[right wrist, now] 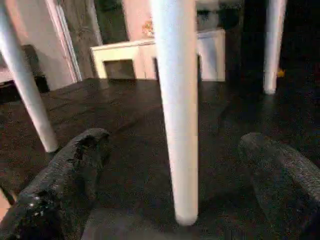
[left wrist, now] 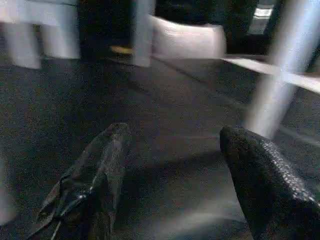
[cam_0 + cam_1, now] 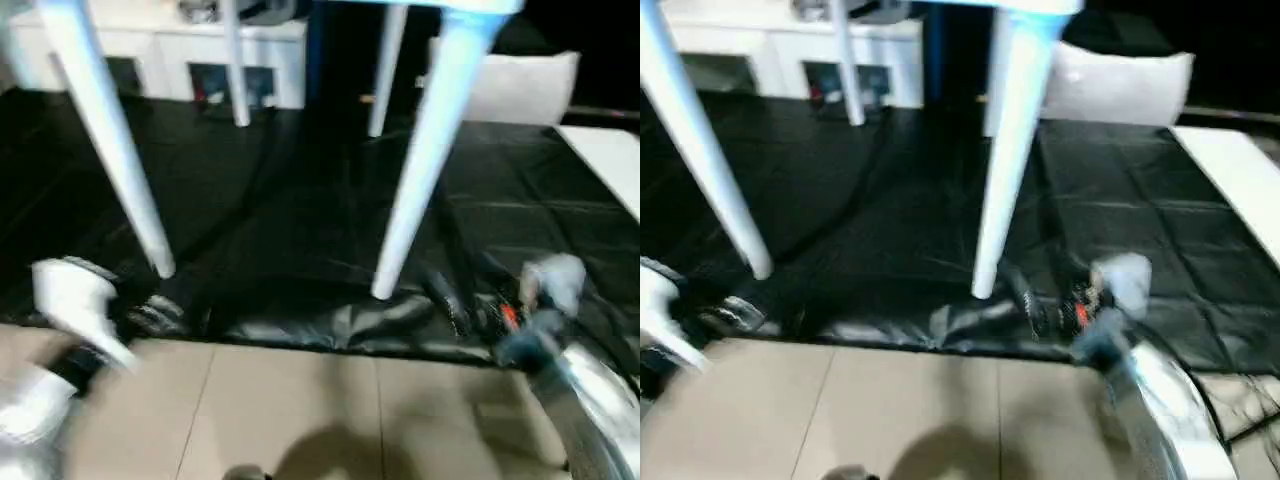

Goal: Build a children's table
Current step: Flip table

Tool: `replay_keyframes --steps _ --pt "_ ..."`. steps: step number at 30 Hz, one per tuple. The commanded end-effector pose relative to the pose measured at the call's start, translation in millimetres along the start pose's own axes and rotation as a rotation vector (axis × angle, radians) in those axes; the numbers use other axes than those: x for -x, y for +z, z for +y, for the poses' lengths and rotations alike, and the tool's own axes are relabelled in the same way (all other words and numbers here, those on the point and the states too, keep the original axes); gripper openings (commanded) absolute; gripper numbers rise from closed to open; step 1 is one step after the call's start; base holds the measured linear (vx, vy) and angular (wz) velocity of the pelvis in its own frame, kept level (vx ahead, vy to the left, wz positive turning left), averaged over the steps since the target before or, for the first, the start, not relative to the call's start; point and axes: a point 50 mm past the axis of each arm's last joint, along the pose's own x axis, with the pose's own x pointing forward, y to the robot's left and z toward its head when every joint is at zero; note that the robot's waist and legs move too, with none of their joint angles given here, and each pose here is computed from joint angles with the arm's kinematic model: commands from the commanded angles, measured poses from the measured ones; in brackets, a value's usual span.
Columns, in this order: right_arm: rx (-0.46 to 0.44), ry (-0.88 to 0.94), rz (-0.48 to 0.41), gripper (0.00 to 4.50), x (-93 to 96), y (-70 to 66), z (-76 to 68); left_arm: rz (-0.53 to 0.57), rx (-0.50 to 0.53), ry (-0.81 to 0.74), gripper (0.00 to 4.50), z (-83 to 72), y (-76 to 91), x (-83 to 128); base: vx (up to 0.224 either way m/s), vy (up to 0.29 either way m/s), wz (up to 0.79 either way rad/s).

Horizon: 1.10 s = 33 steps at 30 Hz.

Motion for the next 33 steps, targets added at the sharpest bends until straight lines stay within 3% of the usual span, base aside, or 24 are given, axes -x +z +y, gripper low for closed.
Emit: replay_keyframes --steps 1,3,6,7,8,9,10,12,15,18,20,23,24,25,27,29,32,33 --pt "-0.005 0.143 0.09 4.5 -0.7 -9.2 15.3 0.068 0.048 -0.111 3.25 -16.9 -15.3 -3 -0.064 -0.013 0.08" --pt "0.009 0.191 0.132 4.5 -0.2 -14.8 19.6 0.103 0.071 -0.144 3.25 -21.4 -21.8 -2 -0.032 -0.1 0.08" --pt "0.014 0.364 0.296 4.5 4.8 -39.7 26.5 0.231 0.144 -0.234 3.25 -32.5 -47.5 4 -0.035 0.024 -0.23" --pt "0.014 0.364 0.296 4.5 4.8 -39.7 26.5 0.231 0.144 -0.234 3.25 -32.5 -47.5 4 0.0 0.0 0.0" --pt "0.04 0.421 0.389 4.5 7.6 -54.8 22.3 0.314 0.145 -0.237 3.25 -32.8 -67.5 11 0.0 0.0 0.0" --pt "0.039 0.435 0.418 4.5 8.7 -59.7 20.3 0.343 0.148 -0.23 3.25 -32.5 -75.1 14 0.0 0.0 0.0" --pt "0.04 0.444 0.461 4.5 9.5 -67.3 16.2 0.389 0.151 -0.215 3.25 -31.1 -87.6 19 0.0 0.0 0.0" --pt "0.037 0.44 0.484 4.5 9.5 -71.2 13.6 0.414 0.16 -0.206 3.25 -30.0 -94.8 23 0.0 0.0 0.0" --pt "0.058 0.391 0.634 4.5 6.2 -100.3 0.6 0.471 0.265 -0.078 3.25 -15.0 -120.2 33 -0.056 0.034 -0.09" --pt "0.014 0.335 0.668 4.5 1.5 -115.7 -3.3 0.528 0.251 0.018 3.25 -3.3 -132.5 37 -0.077 -0.068 0.12" --pt "-0.03 0.174 0.736 4.5 -4.8 -142.4 -13.2 0.669 0.242 0.125 3.25 8.1 -154.7 38 0.036 -0.099 -0.11" --pt "-0.096 -0.014 0.788 4.5 -7.5 -167.8 -21.3 0.732 0.247 0.198 3.25 13.8 -168.5 31 0.009 0.012 -0.02" --pt "-0.106 -0.028 0.792 4.5 -7.4 -169.3 -21.7 0.734 0.247 0.203 3.25 13.9 -169.0 30 -0.071 -0.02 0.35" --pt "-0.194 -0.137 0.826 4.5 -6.3 -182.9 -23.0 0.751 0.244 0.238 3.25 14.8 -174.1 24 -0.087 -0.036 0.23" --pt "-0.246 -0.269 0.881 4.5 -0.2 -198.6 -24.2 0.82 0.213 0.17 3.25 2.2 -183.5 19 0.0 0.0 0.0" --pt "-0.227 -0.418 0.936 4.5 7.3 -211.5 -24.4 0.919 0.192 0.131 3.25 -15.1 -197.2 15 0.0 0.0 0.0" --pt "-0.271 -0.494 0.927 4.5 9.7 -216.8 -22.4 0.918 0.2 0.162 3.25 -20.7 -201.1 11 0.0 0.0 0.0" --pt "-0.316 -0.569 0.914 4.5 12.4 -221.8 -20.3 0.912 0.206 0.255 3.25 -19.5 -204.2 7 0.0 0.0 0.0"
